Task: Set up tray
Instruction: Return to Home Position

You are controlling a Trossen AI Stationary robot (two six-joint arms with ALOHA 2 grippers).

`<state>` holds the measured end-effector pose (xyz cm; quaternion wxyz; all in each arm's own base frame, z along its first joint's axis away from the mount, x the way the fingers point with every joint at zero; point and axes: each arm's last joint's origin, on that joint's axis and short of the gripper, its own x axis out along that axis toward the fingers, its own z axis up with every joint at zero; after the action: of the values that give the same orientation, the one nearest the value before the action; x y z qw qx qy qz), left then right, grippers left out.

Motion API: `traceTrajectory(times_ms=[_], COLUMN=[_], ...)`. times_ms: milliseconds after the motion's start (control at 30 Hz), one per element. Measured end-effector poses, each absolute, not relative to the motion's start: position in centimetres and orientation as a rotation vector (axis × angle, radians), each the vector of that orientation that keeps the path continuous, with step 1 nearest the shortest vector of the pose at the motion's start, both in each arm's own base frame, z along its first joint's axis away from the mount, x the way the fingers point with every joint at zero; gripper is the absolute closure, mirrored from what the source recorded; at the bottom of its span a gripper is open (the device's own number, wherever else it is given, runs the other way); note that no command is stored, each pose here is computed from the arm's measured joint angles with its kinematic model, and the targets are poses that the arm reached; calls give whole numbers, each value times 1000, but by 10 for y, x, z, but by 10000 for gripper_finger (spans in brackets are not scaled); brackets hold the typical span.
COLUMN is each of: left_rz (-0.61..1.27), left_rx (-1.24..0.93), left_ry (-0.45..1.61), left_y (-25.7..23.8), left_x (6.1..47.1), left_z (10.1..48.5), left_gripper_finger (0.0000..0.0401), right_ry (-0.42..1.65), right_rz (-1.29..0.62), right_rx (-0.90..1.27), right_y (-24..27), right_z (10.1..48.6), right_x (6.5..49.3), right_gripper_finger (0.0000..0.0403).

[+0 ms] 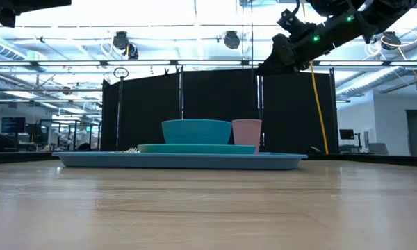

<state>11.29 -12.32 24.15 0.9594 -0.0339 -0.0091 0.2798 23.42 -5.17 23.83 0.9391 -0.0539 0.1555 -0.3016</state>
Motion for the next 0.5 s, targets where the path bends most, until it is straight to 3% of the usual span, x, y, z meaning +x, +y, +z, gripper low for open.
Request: traceTrajectory(times_ms=[367, 500], left_rz=[524, 520], left_rx=[-76, -61], left_ry=[-15, 131], left_y=[-131, -132], left_x=[109, 107], left_z=[240, 237], left_gripper_finger=[290, 290], right_ry=[318, 318], right_rz=[-615, -616], right_rx=[-110, -110], right_y=[-52, -52], right_z=[238, 238], right_x=[234, 234], right_gripper_finger=[232, 232])
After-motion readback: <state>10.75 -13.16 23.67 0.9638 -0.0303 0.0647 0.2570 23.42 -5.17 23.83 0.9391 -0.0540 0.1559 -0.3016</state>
